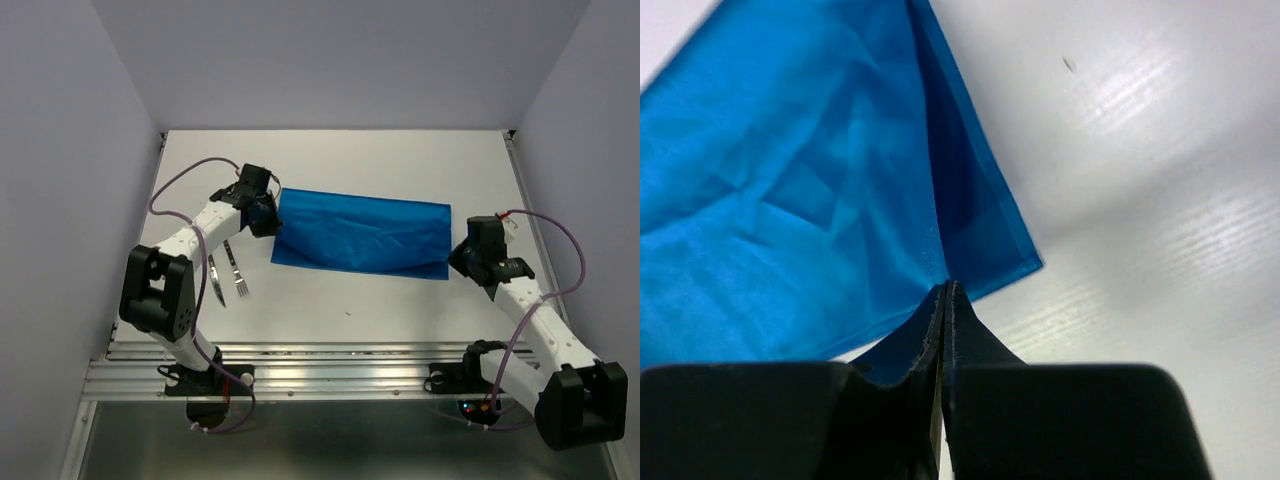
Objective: Fold the napkin into a case and place the utensils inside
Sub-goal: Smooth out the rectangle-folded napkin at the center of the board.
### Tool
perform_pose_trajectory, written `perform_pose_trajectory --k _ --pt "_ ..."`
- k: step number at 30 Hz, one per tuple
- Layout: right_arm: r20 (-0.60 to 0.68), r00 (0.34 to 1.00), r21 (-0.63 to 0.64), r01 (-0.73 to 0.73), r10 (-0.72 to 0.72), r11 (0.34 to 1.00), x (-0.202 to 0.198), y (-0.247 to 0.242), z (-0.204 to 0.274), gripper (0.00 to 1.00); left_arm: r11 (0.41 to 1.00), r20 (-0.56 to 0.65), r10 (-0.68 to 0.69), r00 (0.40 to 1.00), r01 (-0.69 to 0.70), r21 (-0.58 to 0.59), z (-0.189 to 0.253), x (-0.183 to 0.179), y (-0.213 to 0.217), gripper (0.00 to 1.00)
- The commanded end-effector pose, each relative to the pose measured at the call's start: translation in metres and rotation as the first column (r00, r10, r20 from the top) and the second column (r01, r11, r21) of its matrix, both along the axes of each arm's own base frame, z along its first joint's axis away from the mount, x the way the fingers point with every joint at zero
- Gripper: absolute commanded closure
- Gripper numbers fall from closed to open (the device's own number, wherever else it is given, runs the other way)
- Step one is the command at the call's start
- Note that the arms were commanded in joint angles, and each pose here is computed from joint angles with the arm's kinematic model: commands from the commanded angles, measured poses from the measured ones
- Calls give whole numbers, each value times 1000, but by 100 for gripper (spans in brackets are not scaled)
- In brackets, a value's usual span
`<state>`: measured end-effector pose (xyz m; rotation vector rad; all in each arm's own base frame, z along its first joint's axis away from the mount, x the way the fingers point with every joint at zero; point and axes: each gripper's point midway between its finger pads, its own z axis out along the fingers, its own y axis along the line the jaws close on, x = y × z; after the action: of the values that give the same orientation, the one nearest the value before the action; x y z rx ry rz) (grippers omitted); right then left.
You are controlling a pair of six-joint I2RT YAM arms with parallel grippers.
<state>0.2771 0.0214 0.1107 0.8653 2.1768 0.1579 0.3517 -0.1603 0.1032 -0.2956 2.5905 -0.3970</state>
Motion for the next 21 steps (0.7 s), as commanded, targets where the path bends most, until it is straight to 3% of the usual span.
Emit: perform_pose_trajectory --k 1,7,8,9,10,11,13,17,21 --pt "-83 996 58 37 -32 998 -18 3 -26 99 1000 -44 -26 999 27 5 -24 -12 -1 100" --pt "-106 993 35 59 -55 998 -19 -2 -38 99 999 -83 -37 996 38 17 -47 -15 -1 100" --pt "-109 993 30 58 -55 998 -18 -2 -38 98 999 -81 -37 996 39 19 -46 -15 0 95" --pt "-104 993 25 59 -56 998 -17 -3 -36 91 999 -73 -38 997 39 18 -43 -15 0 75" --pt "-107 993 21 59 -57 998 -17 -3 -37 66 999 -66 -36 997 37 22 -41 -15 1 59" --pt "-98 994 10 58 -57 998 -14 -5 -33 57 999 -60 -31 998 33 34 -38 -15 4 33" --pt "-83 995 -13 58 -58 998 -11 -9 -27 36 998 -38 -21 999 24 59 -29 -11 8 17" --pt "-14 1000 -29 24 -24 999 11 -7 -2 34 997 31 -9 999 7 76 -2 4 11 12" --pt "36 998 -2 -57 57 998 47 9 11 39 996 105 -15 994 5 90 22 36 -3 25"
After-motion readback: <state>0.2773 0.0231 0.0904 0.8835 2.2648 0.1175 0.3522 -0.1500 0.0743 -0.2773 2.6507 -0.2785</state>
